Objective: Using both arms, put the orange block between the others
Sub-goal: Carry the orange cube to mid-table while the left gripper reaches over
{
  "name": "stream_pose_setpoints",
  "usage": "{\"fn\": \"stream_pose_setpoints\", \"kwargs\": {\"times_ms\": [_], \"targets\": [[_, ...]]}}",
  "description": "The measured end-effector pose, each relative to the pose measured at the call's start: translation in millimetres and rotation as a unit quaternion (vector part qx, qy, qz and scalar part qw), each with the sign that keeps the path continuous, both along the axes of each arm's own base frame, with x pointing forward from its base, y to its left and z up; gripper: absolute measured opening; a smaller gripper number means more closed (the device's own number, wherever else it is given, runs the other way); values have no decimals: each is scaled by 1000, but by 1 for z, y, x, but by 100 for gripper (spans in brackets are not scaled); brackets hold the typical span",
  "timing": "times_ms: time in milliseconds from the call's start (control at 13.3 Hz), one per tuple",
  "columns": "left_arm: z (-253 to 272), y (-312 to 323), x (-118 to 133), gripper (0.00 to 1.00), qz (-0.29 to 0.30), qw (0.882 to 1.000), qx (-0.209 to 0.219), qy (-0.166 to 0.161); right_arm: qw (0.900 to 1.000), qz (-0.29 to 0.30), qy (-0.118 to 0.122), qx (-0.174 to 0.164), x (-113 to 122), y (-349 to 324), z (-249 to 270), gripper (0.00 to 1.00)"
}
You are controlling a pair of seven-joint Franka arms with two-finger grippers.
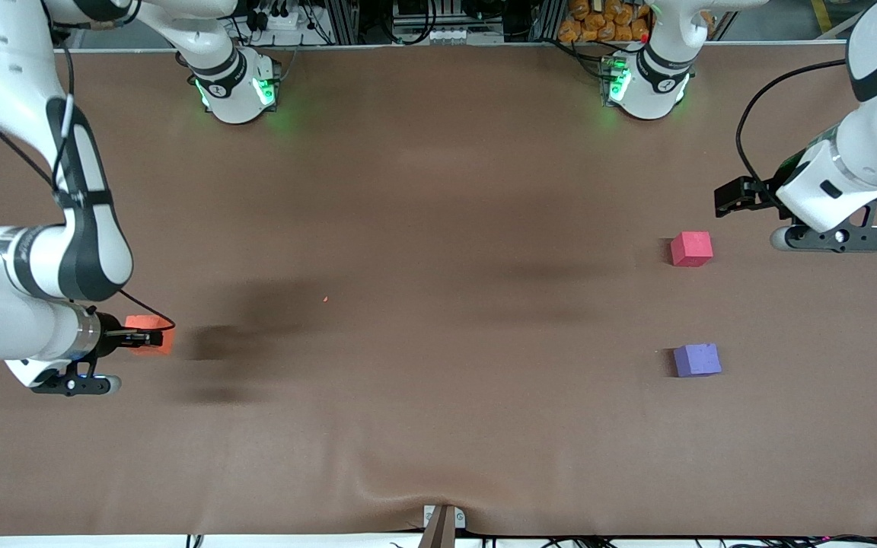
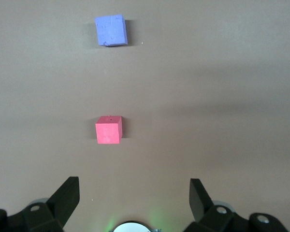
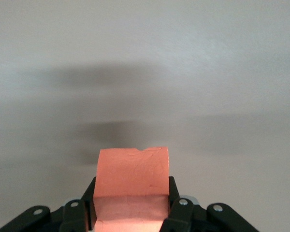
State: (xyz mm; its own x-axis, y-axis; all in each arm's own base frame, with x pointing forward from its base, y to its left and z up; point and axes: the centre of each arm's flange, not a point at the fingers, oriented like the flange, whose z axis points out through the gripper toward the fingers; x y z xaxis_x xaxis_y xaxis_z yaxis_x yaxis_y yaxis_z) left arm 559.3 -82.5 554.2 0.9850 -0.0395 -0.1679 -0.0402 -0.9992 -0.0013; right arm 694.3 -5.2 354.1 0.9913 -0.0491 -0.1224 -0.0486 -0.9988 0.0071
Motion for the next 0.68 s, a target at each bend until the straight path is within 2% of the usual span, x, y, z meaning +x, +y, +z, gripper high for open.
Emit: {"fn": "stream_pose_setpoints", "kwargs": {"times_ms": [226,452,678], "targets": [[-16,-4,4,100,1,1000,2,14,999,-27,-22,18,1,76,40,56],[-29,-9,5,100,4,1000,3,14,997,-60,-19,41,-10,149,48,56],[-41,-22,4,100,13,1000,4,8,997,-52,-15,58,-30,223,59,56]]}}
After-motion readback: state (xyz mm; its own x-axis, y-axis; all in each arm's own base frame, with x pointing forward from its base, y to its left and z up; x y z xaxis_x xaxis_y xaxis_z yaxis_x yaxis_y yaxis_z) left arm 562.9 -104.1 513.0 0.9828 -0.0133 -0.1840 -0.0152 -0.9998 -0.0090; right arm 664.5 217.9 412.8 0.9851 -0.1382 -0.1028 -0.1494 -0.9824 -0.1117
